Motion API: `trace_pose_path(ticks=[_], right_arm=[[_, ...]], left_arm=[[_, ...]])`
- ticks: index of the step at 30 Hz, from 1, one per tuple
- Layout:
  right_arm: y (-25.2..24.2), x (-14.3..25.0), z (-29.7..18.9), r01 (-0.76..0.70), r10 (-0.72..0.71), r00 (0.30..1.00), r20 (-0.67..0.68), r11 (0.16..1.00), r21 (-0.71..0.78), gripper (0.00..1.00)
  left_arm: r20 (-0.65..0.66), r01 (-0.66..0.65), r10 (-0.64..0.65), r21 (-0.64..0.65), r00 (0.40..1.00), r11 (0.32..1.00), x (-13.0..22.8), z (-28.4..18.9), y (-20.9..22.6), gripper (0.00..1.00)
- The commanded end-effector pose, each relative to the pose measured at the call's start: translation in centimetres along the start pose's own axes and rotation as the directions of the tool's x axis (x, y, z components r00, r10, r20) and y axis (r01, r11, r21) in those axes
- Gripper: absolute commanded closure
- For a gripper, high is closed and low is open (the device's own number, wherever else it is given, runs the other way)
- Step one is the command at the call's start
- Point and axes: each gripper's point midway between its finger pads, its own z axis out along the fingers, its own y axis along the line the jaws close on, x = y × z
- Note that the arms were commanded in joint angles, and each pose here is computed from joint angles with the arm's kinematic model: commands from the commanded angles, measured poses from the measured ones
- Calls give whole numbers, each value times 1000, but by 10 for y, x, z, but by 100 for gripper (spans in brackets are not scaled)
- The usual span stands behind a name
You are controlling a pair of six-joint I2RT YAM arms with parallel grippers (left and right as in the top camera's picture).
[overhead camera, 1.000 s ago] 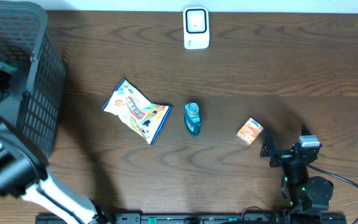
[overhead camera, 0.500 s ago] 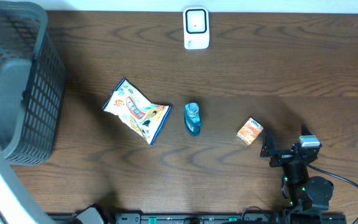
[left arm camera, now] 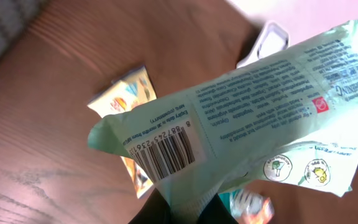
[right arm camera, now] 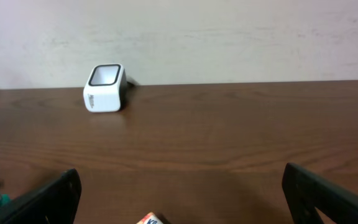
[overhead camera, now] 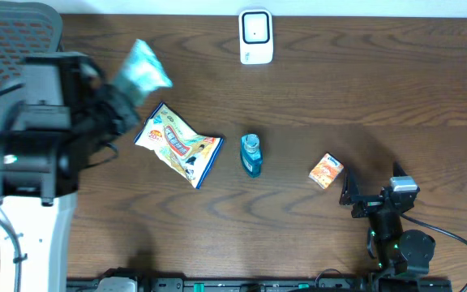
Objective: Scan the item barcode
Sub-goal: 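Carry the wipes pack out and drop it beside the teal bottle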
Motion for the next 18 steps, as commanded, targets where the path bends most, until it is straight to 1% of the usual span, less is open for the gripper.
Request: trace_pose_path(ticks=[1, 4, 11, 14, 18], right_arm=[[0, 1, 0, -10, 10, 1000, -3, 1000, 1, 1], [0, 1, 0, -10, 10, 1000, -2, 1000, 1, 1], [0, 1, 0, -10, 10, 1000, -2, 1000, 1, 1], [0, 1, 0, -10, 10, 1000, -2, 1000, 1, 1], [0, 1, 0, -10, 10, 1000, -3, 1000, 1, 1]], left_arm=[[-75, -157, 156, -4, 985, 988, 28, 10, -8, 93], [-182, -244, 237, -17, 954, 970, 63, 26, -4, 93], [-353, -323, 284, -57, 891, 945, 120, 56, 18, 93], [-378, -365, 323, -43, 868, 930, 134, 70, 22, 93], [-367, -381, 348, -19, 863, 925, 146, 97, 21, 93]])
